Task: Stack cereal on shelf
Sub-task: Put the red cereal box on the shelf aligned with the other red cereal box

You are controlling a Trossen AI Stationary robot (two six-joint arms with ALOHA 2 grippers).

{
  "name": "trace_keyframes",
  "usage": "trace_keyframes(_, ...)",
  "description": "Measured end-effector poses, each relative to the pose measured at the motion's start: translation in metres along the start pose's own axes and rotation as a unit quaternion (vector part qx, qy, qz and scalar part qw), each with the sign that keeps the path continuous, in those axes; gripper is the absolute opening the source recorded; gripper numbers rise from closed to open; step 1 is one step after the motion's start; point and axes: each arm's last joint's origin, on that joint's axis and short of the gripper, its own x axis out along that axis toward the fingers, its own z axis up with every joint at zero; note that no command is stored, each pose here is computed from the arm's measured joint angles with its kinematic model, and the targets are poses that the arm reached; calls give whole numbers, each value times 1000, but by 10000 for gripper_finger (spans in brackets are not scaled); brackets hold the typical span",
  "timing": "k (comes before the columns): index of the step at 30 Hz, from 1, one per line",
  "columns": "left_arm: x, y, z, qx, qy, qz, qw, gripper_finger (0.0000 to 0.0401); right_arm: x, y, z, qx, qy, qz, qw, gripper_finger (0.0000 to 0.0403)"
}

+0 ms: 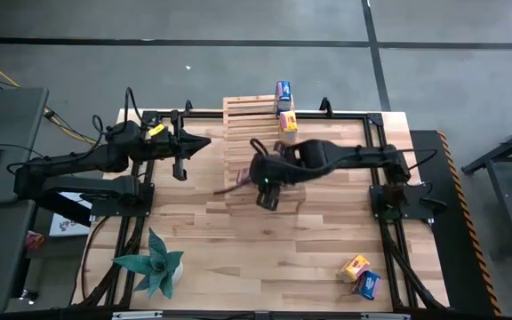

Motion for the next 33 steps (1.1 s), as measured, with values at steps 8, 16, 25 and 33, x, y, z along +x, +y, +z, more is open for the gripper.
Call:
trace_keyframes(8, 1, 0, -1, -1, 6, -1, 1000, 0, 0, -23, 5, 81, 26, 28, 996, 170)
trace_keyframes(16, 0, 0, -1, -5, 5, -1, 1000, 0, 2, -33, 7, 91, 24, 2, 996, 170)
trace_keyframes(25, 0, 0, -1, -6, 4, -1, 1000, 0, 2, -33, 8, 105, 25, 14, 994, 170)
trace_keyframes(33, 0, 0, -1, -5, 4, 0, 1000, 0, 2, -33, 8, 117, 24, 11, 993, 171)
